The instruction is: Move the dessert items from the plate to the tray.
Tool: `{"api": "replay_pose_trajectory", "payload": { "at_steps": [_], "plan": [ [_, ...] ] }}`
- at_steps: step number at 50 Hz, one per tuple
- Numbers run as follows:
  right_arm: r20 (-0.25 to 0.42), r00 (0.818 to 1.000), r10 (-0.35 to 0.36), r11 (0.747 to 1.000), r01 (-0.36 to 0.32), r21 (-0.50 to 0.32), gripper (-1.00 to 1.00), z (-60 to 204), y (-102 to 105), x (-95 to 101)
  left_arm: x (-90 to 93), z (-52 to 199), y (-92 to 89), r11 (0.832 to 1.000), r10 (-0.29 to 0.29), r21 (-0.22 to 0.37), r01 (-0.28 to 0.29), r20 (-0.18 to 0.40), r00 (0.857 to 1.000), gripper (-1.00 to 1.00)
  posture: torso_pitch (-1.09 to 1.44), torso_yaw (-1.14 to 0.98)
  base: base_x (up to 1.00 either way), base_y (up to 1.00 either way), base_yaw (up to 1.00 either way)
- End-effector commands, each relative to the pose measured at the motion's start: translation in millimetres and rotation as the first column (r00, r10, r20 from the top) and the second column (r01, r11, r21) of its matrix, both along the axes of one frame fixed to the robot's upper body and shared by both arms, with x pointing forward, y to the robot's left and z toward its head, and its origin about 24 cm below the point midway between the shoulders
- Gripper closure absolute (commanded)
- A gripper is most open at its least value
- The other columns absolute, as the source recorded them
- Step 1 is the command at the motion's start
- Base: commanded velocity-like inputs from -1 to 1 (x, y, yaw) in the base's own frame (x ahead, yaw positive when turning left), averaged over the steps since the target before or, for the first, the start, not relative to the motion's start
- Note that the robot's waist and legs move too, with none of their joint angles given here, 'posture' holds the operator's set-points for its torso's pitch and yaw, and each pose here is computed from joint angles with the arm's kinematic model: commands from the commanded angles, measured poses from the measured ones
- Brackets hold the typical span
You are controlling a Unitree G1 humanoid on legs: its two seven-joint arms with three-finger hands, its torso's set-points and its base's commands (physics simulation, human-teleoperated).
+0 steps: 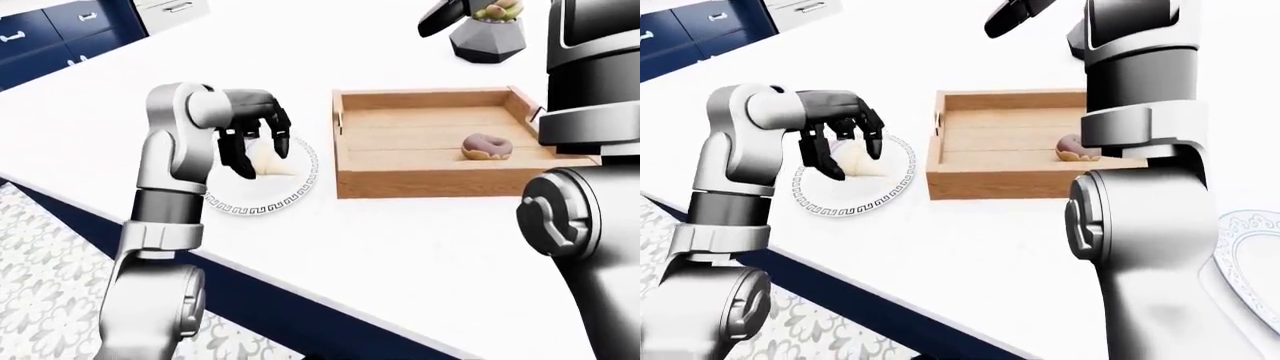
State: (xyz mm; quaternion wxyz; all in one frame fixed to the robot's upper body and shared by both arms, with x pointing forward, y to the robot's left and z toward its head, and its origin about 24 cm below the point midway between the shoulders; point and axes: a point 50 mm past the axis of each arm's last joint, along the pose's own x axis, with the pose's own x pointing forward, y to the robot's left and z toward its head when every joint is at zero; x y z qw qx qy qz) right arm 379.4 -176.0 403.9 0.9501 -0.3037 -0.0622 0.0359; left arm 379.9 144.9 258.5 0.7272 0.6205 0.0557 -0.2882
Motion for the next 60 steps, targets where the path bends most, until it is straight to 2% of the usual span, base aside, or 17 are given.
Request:
{"api": "replay_pose_trajectory", "payload": {
  "at_steps": [1, 8, 12, 16, 17, 20, 23, 28, 29, 33, 37, 39, 43, 48, 50, 56, 60],
  "plan": [
    [0.096, 0.995, 0.008, 1.0, -0.007, -0.012, -1.0, 22, 3, -11.0, -4.0, 34, -0.3, 1.0, 0.0, -0.017, 0.003, 0.124, 0.992, 0.55, 0.0, 0.39, 0.0, 0.0, 0.0],
    [0.108, 0.994, 0.005, 1.0, -0.004, -0.007, -1.0, 30, 3, -14.1, 9.4, 77, -14.6, 0.999, -0.032, -0.037, 0.038, 0.161, 0.986, 0.59, 0.0, 0.39, 0.0, 0.0, 0.0],
    [0.116, 0.993, -0.003, 1.0, 0.004, -0.006, -1.0, 35, -1, -18.2, 17.9, 99, -34.1, 0.996, -0.062, -0.057, 0.074, 0.183, 0.981, 0.61, 0.0, 0.39, 0.0, 0.0, 0.0],
    [0.126, 0.992, -0.006, 1.0, 0.006, -0.005, -1.0, 41, -3, -22.1, 17.9, 112, -59.0, 0.991, -0.113, -0.048, 0.124, 0.187, 0.976, 0.62, 0.0, 0.39, 0.0, 0.0, 0.0],
    [0.134, 0.991, -0.014, 1.0, 0.015, -0.004, -1.0, 46, -6, -25.4, 12.9, 124, -74.9, 0.985, -0.145, -0.069, 0.161, 0.198, 0.969, 0.62, 0.0, 0.39, 0.0, 0.0, 0.0],
    [0.141, 0.99, -0.017, 1.0, 0.019, -0.007, -1.0, 50, -8, -28.8, 12.4, 122, -87.3, 0.981, -0.166, -0.07, 0.182, 0.194, 0.967, 0.62, 0.0, 0.39, 0.0, 0.0, 0.0],
    [0.15, 0.988, -0.027, 1.0, 0.028, -0.006, -1.0, 55, -12, -34.1, 10.7, 119, -103.1, 0.97, -0.191, -0.113, 0.213, 0.182, 0.965, 0.63, 0.0, 0.39, 0.0, 0.0, 0.0],
    [0.155, 0.987, -0.039, 0.999, 0.04, -0.003, -1.0, 57, -17, -40.3, 11.6, 111, -114.6, 0.964, -0.2, -0.137, 0.226, 0.178, 0.964, 0.71, 0.0, 0.39, 0.0, 0.0, 0.0],
    [0.155, 0.987, -0.044, 0.999, 0.045, -0.003, -1.0, 57, -19, -41.3, 11.8, 109, -116.6, 0.964, -0.207, -0.128, 0.232, 0.184, 0.961, 1.0, 0.0, 0.39, 0.0, 0.0, 0.0],
    [0.163, 0.985, -0.05, 0.999, 0.051, 0.001, -1.0, 62, -20, -46.4, 16.6, 99, -119.7, 0.971, -0.157, -0.15, 0.188, 0.196, 0.968, 1.0, 0.0, 0.39, 0.0, 0.0, 0.0],
    [0.165, 0.985, -0.055, 0.998, 0.057, -0.006, -1.0, 62, -20, -47.6, 18.3, 90, -127.9, 0.968, -0.135, -0.181, 0.172, 0.2, 0.97, 1.0, 0.0, 0.39, 0.0, 0.0, 0.0],
    [0.165, 0.985, -0.056, 0.998, 0.058, -0.005, -1.0, 62, -20, -47.6, 17.2, 92, -130.8, 0.962, -0.147, -0.193, 0.192, 0.224, 0.963, 1.0, 0.0, 0.39, 0.0, 0.0, 0.0],
    [0.164, 0.985, -0.06, 0.998, 0.062, -0.005, -1.0, 61, -22, -48.9, 17.7, 95, -130.6, 0.965, -0.128, -0.19, 0.182, 0.263, 0.956, 1.0, 0.0, 0.38, 0.0, 0.0, 0.0],
    [0.163, 0.985, -0.063, 0.998, 0.065, -0.005, -1.0, 61, -23, -50.8, 20.4, 94, -127.2, 0.962, -0.079, -0.23, 0.146, 0.28, 0.957, 1.0, 0.0, 0.35, 0.0, 0.0, 0.0],
    [0.166, 0.984, -0.068, 0.998, 0.069, -0.001, -1.0, 62, -24, -51.9, 21.0, 95, -126.5, 0.963, -0.068, -0.23, 0.142, 0.303, 0.951, 1.0, 0.0, 0.34, 0.0, 0.0, 0.0],
    [0.17, 0.983, -0.068, 0.998, 0.07, -0.002, -1.0, 65, -25, -54.9, 21.4, 90, -131.7, 0.962, -0.063, -0.232, 0.143, 0.321, 0.945, 1.0, 0.0, 0.31, 0.0, 0.0, 0.0],
    [0.171, 0.982, -0.075, 0.997, 0.076, -0.003, -1.0, 67, -28, -58.3, 22.6, 84, -135.1, 0.954, -0.05, -0.262, 0.146, 0.344, 0.938, 1.0, 0.0, 0.29, 0.0, 0.0, 0.0]
  ]
}}
